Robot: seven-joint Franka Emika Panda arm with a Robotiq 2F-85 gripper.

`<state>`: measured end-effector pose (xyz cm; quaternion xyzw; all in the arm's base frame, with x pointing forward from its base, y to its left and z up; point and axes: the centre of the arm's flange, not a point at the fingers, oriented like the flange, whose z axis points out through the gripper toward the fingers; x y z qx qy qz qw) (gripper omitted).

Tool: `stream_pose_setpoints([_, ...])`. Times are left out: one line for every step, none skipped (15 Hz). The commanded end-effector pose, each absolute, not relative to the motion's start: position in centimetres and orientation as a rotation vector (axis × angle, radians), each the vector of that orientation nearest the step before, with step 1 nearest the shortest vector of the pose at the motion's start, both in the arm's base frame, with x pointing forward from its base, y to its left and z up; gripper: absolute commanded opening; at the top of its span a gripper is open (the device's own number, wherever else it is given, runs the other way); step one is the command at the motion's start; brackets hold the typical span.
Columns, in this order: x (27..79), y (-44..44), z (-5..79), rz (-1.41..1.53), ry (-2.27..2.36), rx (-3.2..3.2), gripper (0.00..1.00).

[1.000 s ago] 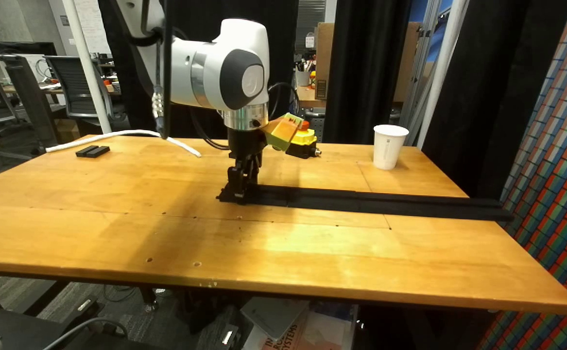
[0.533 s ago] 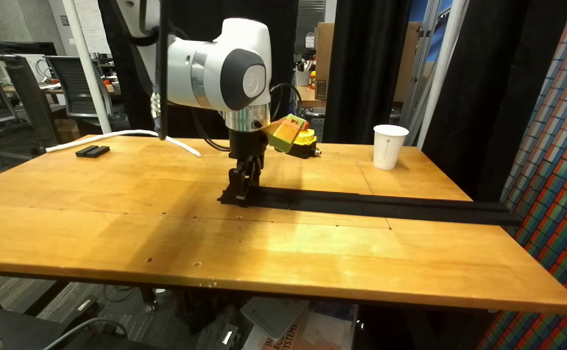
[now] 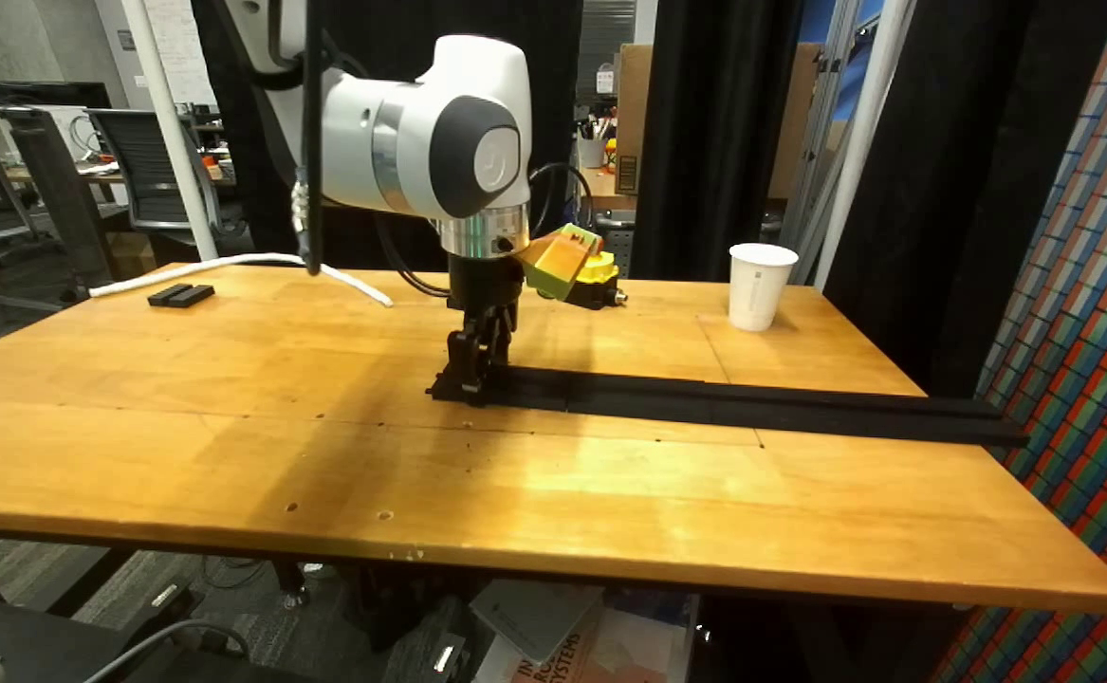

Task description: Connect the four black pieces together

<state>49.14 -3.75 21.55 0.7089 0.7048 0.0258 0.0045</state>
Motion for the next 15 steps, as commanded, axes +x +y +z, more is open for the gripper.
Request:
stream_pose_setpoints([47.8, -4.4, 20.9, 0.090, 2.192, 2.236, 0.48])
stream_pose_setpoints([47.8, -4.3, 20.9, 0.085, 2.176, 2.245, 0.93])
stream_pose_setpoints([47.8, -4.4, 20.9, 0.084, 2.176, 2.250, 0.95])
stream_pose_setpoints([47.6, -4.5, 20.7, 0.073, 2.174, 2.262, 1.00])
stream_pose_setpoints([47.4, -4.7, 20.7, 0.067, 2.169, 2.273, 1.00])
stream_pose_setpoints([47.4, -4.8, 20.7, 0.061, 2.163, 2.284, 1.00])
stream_pose_setpoints([47.2, -4.9, 20.7, 0.051, 2.161, 2.297, 1.00])
stream_pose_setpoints([47.2, -5.0, 20.9, 0.049, 2.146, 2.311, 1.00])
stream_pose_setpoints([47.2, -5.0, 21.0, 0.048, 2.142, 2.316, 1.00])
stream_pose_setpoints([47.1, -5.0, 21.3, 0.050, 2.132, 2.324, 1.00])
stream_pose_setpoints([47.0, -4.9, 21.5, 0.049, 2.119, 2.334, 1.00])
stream_pose_setpoints([47.0, -4.7, 21.9, 0.046, 2.101, 2.347, 1.00])
stream_pose_setpoints([46.9, -4.5, 22.3, 0.046, 2.093, 2.355, 1.00])
stream_pose_setpoints([46.7, -4.3, 22.9, 0.045, 2.082, 2.365, 1.00])
stream_pose_setpoints([46.6, -4.0, 23.4, 0.044, 2.066, 2.376, 1.00])
